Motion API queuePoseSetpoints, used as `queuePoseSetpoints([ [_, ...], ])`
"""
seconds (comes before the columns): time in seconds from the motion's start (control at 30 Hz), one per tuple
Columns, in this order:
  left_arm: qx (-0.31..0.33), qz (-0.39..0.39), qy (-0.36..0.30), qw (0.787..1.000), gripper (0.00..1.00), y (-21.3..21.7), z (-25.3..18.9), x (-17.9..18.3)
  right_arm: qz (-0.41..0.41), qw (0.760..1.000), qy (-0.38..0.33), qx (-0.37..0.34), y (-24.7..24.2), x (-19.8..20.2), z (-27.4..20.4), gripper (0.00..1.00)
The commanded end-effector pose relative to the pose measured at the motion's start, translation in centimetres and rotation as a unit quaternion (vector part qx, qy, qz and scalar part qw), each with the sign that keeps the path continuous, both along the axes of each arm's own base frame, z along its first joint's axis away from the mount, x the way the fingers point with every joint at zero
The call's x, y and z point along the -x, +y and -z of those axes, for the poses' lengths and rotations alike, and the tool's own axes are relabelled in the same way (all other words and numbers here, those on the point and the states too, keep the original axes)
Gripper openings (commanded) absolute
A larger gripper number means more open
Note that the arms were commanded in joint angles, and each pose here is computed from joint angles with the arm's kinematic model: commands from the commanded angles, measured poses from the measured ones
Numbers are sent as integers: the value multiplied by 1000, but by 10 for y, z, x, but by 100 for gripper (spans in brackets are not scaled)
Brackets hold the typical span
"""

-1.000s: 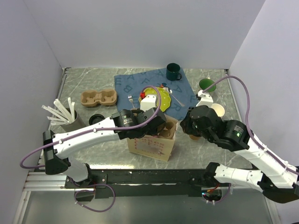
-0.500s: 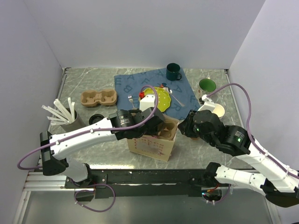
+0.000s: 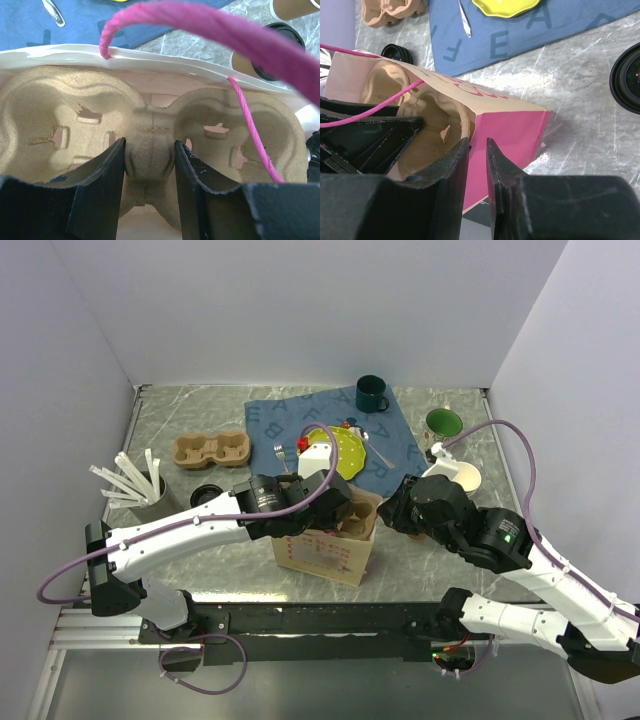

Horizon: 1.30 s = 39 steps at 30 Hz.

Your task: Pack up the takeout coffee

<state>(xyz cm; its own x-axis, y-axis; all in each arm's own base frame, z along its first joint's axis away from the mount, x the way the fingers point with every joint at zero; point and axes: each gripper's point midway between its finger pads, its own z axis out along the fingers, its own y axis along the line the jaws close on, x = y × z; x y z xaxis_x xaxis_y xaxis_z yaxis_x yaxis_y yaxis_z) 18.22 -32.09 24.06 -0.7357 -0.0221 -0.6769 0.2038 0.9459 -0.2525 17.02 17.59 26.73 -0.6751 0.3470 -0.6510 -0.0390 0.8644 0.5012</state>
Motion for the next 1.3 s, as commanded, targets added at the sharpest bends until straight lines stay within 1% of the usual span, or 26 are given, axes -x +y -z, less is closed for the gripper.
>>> queuePoseSetpoints([
  [0.0, 21, 4, 1, 1000, 9, -2, -10, 4, 7, 1000, -6, -22, 4, -3, -11, 31],
  [0.07, 21, 3, 0, 1000, 9, -1, -10, 3, 10, 999, -15, -29, 3, -4, -17, 32],
  [0.27, 21, 5, -1, 1000, 9, -2, -10, 3, 19, 998, -36, -40, -1, -8, -30, 31],
  [0.43, 21, 4, -3, 1000, 9, -2, -11, 2, 21, 998, -33, -42, 0, -8, -28, 31],
  [0.67, 16, 4, 1, 1000, 9, 0, -7, 3, 22, 996, -54, -63, -1, -9, -40, 31],
  [0.8, 18, 4, 0, 1000, 9, -1, -8, 4, 20, 997, -51, -60, 0, -9, -38, 32],
  [0.93, 19, 4, -3, 1000, 9, -1, -10, 3, 29, 998, -33, -35, -2, -10, -26, 33],
  [1.27, 23, 1, -4, 1000, 9, 0, -11, 3, 42, 999, -26, -13, -4, -14, -17, 29],
])
